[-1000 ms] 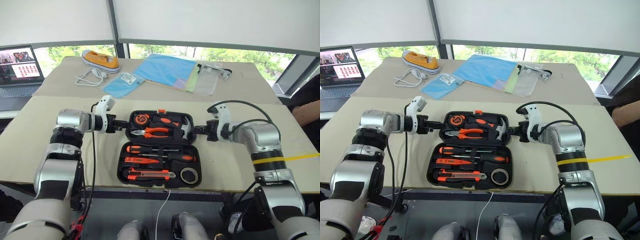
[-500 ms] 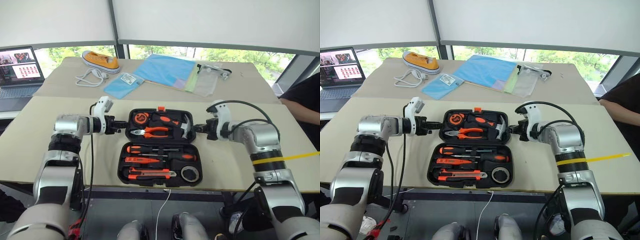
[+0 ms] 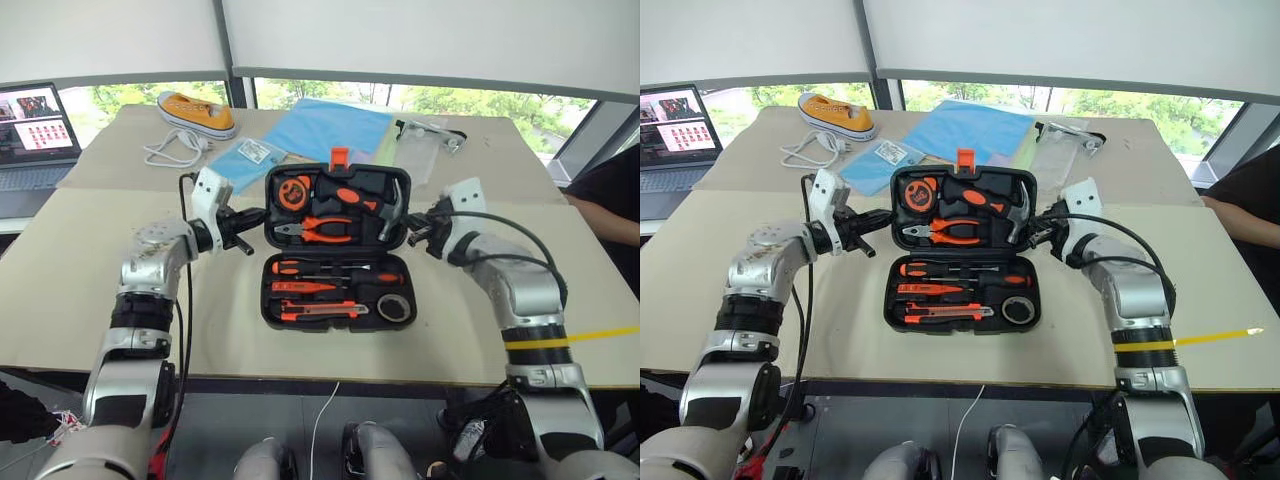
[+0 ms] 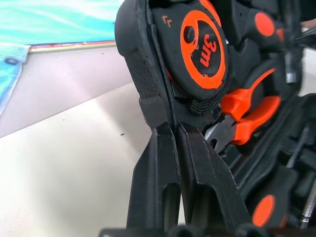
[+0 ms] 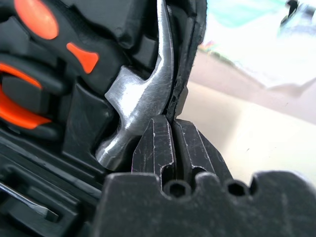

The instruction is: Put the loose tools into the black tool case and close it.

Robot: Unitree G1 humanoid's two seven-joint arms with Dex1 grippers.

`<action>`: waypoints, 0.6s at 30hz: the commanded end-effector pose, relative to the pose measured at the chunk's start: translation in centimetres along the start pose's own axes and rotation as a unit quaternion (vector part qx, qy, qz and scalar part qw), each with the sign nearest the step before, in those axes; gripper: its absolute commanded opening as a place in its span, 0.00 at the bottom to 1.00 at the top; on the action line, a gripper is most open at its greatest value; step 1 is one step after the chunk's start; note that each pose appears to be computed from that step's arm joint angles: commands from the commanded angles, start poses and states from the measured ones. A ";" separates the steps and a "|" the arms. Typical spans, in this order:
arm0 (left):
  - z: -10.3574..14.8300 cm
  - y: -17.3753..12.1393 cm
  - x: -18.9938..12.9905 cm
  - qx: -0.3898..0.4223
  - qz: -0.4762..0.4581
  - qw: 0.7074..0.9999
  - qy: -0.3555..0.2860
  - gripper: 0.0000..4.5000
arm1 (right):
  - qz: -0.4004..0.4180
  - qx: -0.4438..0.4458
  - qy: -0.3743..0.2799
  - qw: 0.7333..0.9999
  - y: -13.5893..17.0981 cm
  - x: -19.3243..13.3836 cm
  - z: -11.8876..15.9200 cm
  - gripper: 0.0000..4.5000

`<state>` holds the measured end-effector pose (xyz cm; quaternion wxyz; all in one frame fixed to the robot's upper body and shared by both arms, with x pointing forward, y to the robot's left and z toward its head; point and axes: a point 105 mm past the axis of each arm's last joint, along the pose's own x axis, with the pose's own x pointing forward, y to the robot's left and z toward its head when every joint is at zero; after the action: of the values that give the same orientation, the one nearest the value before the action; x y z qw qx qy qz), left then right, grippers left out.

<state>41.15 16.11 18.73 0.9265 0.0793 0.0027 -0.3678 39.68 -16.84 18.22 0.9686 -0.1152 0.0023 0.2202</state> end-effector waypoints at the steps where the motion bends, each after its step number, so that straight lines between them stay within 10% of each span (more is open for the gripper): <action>1: 0.8 0.0 -1.2 0.129 0.054 0.990 -0.032 0.00 | -0.030 -0.118 -0.062 0.991 0.7 -1.6 0.4 0.01; 7: 0.2 0.8 -4.4 0.186 0.160 0.968 -0.053 0.00 | -0.061 -0.182 -0.091 0.977 0.5 -4.9 -1.5 0.01; 18: -1.2 3.4 -13.2 0.092 0.215 0.972 0.029 0.80 | 0.018 -0.126 -0.028 0.991 0.6 -11.9 -2.4 0.80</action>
<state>34.40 26.74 17.33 0.9673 0.1963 -0.0193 -0.1597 29.33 -21.95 14.59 0.9336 -0.2714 -0.0463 0.2295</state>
